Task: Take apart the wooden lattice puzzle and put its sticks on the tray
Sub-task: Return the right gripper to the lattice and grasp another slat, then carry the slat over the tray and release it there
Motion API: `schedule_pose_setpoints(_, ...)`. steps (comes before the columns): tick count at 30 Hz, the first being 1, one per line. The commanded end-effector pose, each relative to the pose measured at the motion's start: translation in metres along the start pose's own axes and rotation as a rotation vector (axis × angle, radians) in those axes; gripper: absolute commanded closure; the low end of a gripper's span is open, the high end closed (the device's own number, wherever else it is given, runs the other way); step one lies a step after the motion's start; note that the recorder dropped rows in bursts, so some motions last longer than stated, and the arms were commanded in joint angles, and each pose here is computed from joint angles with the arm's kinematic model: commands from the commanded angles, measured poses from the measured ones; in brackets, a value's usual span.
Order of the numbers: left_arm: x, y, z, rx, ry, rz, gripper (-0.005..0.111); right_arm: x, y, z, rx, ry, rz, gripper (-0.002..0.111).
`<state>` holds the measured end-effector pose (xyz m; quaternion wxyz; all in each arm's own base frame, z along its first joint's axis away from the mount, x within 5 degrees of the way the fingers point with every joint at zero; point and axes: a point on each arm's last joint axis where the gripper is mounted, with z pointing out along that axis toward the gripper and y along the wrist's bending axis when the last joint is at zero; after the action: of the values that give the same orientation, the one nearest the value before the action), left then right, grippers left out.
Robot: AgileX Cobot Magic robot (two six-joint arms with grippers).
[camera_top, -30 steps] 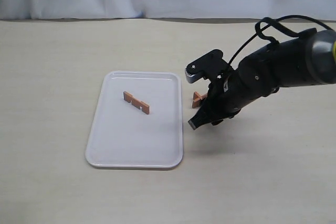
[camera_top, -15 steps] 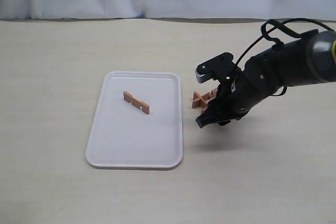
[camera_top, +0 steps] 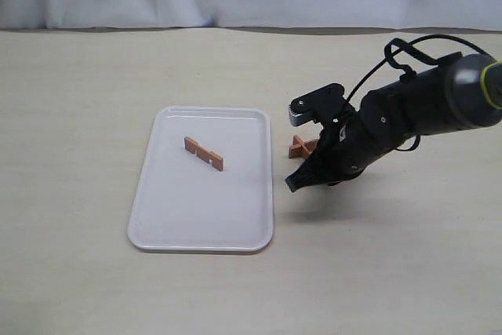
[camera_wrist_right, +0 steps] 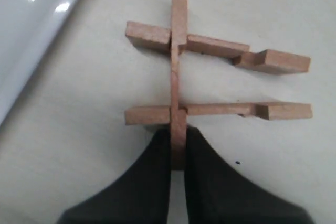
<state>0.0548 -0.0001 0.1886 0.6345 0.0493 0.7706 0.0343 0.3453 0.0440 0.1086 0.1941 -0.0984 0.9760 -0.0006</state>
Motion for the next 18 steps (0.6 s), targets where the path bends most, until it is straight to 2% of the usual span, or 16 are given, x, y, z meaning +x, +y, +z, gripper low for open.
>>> schedule_pose_setpoints(1,0.000,0.000,0.000,0.002,-0.005,0.001,0.107,-0.002,0.000,-0.012,0.001,-0.006,-0.022,0.104)
schedule_pose_setpoints(6,0.000,0.000,0.000,0.002,-0.005,0.001,0.107,-0.009,-0.001,-0.057,-0.001,-0.059,0.000,0.104)
schedule_pose_setpoints(8,0.000,0.000,0.000,0.002,-0.005,0.001,0.107,-0.016,0.002,-0.085,-0.040,-0.142,0.093,0.104)
schedule_pose_setpoints(10,0.000,0.000,0.000,0.002,-0.005,0.001,0.107,-0.024,0.018,-0.116,-0.111,-0.266,0.098,0.104)
schedule_pose_setpoints(12,0.000,0.000,0.000,0.002,-0.005,0.001,0.107,-0.028,0.043,-0.138,-0.156,-0.368,0.013,0.104)
schedule_pose_setpoints(14,0.000,0.000,0.000,0.001,-0.013,0.001,0.107,-0.030,0.067,-0.139,-0.188,-0.407,-0.046,0.104)
schedule_pose_setpoints(18,0.000,0.000,0.000,0.001,-0.011,0.001,0.107,-0.033,0.088,-0.118,-0.208,-0.399,-0.091,0.104)
